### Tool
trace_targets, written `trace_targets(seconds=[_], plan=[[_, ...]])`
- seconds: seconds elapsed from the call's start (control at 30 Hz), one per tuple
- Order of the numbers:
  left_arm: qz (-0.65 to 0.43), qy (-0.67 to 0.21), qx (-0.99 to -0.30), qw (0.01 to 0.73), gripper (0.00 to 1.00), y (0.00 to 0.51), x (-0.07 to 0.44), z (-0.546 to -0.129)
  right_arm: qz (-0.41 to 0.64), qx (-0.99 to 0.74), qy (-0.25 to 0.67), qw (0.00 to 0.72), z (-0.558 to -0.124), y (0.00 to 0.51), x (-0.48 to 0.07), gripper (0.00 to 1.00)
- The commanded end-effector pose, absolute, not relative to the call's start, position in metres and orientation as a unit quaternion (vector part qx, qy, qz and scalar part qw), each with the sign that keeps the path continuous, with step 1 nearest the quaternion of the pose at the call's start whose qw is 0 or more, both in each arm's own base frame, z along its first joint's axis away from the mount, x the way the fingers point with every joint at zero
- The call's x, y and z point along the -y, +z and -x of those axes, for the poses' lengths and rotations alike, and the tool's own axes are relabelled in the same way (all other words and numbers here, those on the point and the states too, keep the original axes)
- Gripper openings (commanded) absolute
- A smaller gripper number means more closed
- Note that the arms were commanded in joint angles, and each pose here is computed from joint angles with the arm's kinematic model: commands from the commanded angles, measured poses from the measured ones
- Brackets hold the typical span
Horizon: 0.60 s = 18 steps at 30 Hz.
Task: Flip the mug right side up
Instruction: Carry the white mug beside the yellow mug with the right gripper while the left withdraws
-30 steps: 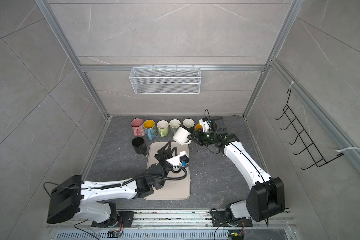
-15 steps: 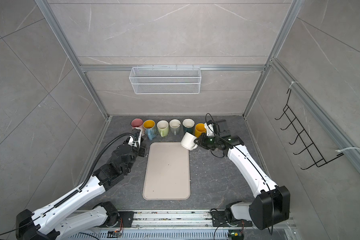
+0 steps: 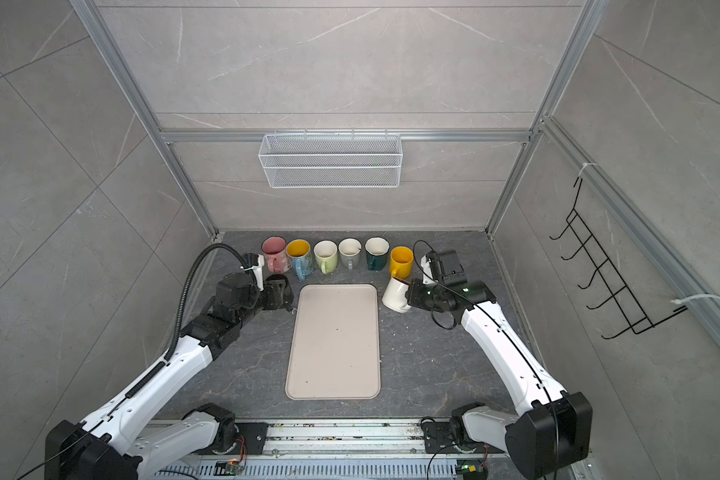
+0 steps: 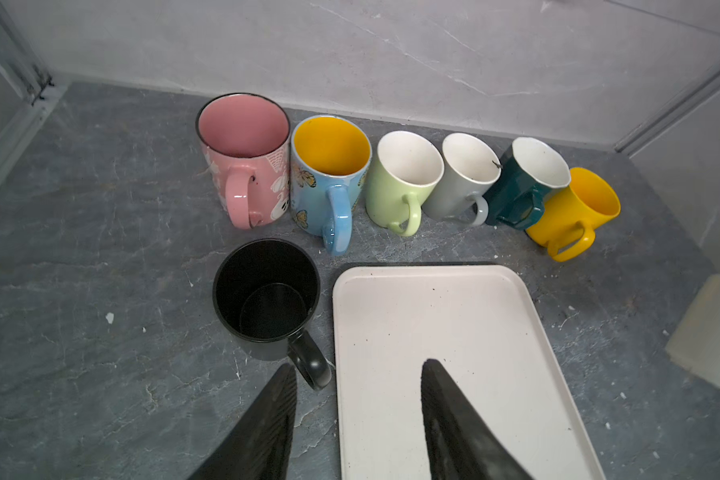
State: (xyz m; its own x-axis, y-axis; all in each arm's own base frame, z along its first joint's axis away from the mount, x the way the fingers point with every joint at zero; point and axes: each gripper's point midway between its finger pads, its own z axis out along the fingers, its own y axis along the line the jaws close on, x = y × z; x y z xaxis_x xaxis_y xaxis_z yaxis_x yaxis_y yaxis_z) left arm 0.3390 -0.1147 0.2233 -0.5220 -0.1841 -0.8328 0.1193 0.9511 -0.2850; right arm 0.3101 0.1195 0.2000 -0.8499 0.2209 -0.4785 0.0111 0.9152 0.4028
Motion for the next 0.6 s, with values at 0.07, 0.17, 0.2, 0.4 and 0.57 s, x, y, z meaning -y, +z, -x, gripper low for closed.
trace_targets(seconds=[0.07,0.17,0.2,0.4,0.57], plan=[[0.075,-0.271,-0.838,0.468,0.52,0.234,0.117,-0.349,-0.06,-0.934,0.153,0.318,-0.315,0.2,-0.101,0.0],[0.088,-0.284,-0.837,0.459,0.52,0.232,0.114,-0.353,-0.061,-0.934,0.133,0.325,-0.317,0.189,-0.095,0.0],[0.089,-0.286,-0.837,0.458,0.52,0.231,0.114,-0.354,-0.06,-0.935,0.126,0.327,-0.317,0.186,-0.093,0.0],[0.093,-0.287,-0.837,0.456,0.52,0.228,0.113,-0.357,-0.051,-0.928,0.108,0.352,-0.324,0.177,-0.094,0.0],[0.093,-0.286,-0.837,0.457,0.52,0.227,0.112,-0.356,-0.021,-0.922,0.081,0.378,-0.33,0.172,-0.105,0.0]])
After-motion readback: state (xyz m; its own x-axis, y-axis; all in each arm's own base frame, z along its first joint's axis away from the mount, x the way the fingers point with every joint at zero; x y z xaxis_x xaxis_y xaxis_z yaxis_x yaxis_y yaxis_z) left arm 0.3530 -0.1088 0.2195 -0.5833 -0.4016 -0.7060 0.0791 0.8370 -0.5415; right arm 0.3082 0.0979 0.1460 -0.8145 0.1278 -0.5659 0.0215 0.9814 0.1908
